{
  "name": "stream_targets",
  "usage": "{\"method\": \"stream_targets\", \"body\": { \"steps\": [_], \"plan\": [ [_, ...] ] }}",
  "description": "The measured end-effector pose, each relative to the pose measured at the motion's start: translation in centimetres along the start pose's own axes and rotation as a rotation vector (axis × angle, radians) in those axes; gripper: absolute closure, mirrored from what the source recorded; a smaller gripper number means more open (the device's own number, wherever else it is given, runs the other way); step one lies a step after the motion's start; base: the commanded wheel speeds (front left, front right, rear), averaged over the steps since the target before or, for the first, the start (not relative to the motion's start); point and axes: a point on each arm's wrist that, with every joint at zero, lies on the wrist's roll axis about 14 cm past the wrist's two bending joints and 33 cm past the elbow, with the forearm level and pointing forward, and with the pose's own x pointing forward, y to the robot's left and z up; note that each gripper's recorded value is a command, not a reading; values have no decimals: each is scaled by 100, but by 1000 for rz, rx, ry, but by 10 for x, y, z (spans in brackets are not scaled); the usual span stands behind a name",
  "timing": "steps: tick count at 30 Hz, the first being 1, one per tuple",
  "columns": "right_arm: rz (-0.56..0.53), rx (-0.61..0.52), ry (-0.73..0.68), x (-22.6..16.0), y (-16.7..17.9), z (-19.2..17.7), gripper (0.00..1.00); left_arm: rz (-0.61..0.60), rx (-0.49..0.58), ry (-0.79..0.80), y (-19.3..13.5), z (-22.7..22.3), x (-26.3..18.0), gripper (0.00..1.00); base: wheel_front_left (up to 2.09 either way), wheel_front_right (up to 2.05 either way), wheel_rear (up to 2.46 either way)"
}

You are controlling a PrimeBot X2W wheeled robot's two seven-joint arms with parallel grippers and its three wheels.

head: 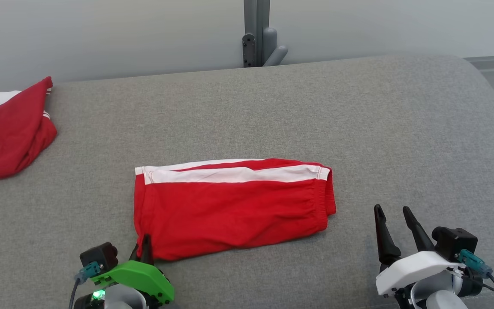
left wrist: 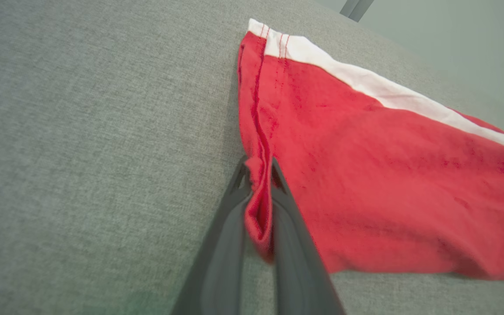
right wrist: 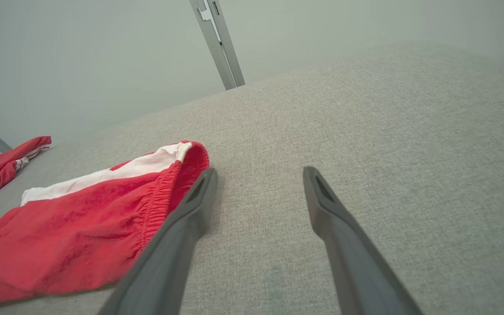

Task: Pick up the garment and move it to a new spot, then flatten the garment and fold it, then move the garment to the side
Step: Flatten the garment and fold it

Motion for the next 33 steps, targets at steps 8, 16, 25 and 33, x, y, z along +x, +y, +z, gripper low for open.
{"method": "stream_targets", "body": {
  "steps": [8,16,25,33],
  "plan": [
    [30,-4,9,0,10,-1,0,-32,26,-86,-17,21,-7,0,0,0,0],
    [72,19,68,0,26,-16,0,-58,127,-301,-20,77,-28,0,0,0,0],
    [163,85,177,20,63,-40,0,-19,153,-389,-8,91,-57,0,0,0,0],
    [98,195,304,31,57,-78,0,45,147,-406,12,95,-66,0,0,0,0]
  ]
}}
